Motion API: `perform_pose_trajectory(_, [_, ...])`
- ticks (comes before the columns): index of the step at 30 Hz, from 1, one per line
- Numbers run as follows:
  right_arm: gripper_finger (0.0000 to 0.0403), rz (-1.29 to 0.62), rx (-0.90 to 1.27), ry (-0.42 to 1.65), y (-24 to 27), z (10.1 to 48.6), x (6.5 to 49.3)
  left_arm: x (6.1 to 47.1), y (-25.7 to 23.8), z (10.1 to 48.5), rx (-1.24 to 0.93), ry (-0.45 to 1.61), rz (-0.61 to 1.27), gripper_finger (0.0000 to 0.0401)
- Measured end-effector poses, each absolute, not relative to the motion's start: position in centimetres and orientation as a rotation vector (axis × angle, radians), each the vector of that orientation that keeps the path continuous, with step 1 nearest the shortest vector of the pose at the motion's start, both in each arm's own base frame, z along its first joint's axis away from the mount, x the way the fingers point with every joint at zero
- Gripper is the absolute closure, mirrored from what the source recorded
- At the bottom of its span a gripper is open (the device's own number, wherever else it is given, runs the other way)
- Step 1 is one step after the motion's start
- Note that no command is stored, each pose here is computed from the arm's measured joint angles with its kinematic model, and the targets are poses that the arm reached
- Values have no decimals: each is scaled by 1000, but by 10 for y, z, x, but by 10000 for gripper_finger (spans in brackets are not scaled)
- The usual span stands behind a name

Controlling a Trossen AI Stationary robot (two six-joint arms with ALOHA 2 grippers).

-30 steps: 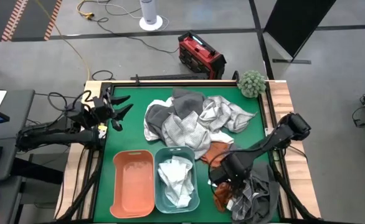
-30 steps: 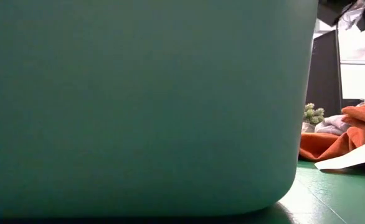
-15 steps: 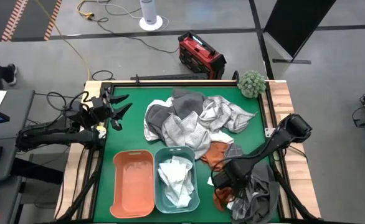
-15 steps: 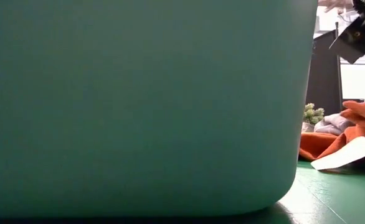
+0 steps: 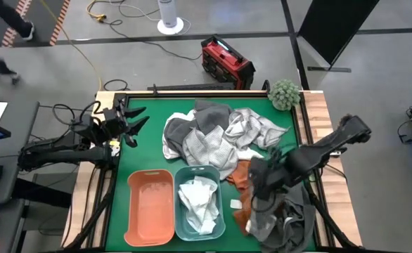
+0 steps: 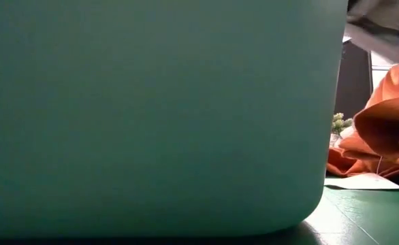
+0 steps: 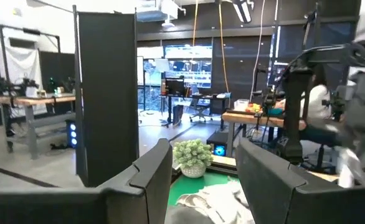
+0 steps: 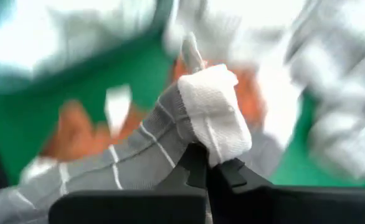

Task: Sort towels by color in basket
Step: Put the gray checkered towel into the orange bin

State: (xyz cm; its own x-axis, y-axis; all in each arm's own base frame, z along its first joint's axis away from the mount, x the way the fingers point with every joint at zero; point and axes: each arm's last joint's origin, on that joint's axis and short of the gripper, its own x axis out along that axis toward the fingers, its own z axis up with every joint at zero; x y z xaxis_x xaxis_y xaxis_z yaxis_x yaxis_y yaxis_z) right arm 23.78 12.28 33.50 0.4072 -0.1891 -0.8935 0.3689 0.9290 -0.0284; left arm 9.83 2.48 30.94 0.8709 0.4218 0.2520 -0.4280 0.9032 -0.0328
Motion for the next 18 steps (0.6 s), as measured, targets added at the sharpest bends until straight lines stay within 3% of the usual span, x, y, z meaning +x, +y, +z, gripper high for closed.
perform_pose_trajectory(11, [385, -285, -127, 239, 95, 436, 247, 102, 24, 306, -16, -234, 404, 234])
perform_pose_trajectory(18, [386, -314, -399, -47, 69, 473, 261, 115, 25, 304, -15, -204, 345, 234])
